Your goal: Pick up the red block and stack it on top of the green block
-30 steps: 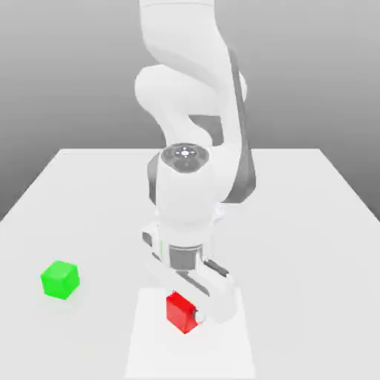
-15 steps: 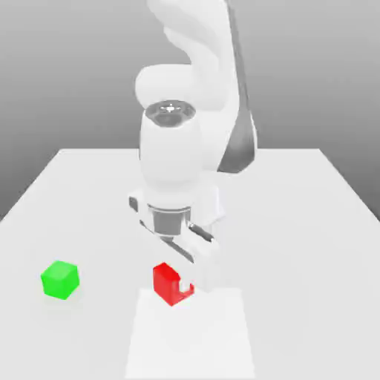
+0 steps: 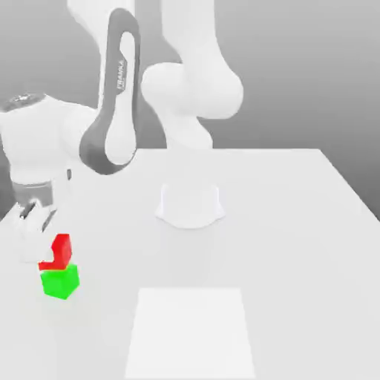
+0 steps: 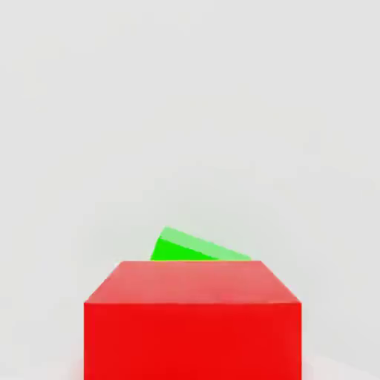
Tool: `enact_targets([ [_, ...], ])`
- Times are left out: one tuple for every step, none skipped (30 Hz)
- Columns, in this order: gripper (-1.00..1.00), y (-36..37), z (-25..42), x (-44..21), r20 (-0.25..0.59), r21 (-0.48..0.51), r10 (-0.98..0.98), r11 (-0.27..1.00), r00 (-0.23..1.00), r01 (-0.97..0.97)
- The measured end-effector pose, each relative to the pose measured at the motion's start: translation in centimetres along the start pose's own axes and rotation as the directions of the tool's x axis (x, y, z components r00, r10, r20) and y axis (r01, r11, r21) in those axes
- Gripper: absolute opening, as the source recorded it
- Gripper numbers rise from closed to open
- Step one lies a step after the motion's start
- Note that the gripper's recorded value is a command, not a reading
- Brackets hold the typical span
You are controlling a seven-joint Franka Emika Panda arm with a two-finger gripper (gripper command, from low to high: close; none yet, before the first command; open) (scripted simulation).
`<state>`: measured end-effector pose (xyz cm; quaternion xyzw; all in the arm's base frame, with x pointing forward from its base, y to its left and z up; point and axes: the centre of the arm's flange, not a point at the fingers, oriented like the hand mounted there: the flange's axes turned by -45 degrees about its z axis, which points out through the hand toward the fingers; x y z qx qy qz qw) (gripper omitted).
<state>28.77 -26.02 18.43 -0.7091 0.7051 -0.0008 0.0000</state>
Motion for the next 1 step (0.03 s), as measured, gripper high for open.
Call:
enact_targets([
  [1.00,0.00,0.00,0.00,0.000,0.000,0.000,1.000,1.000,0.000],
])
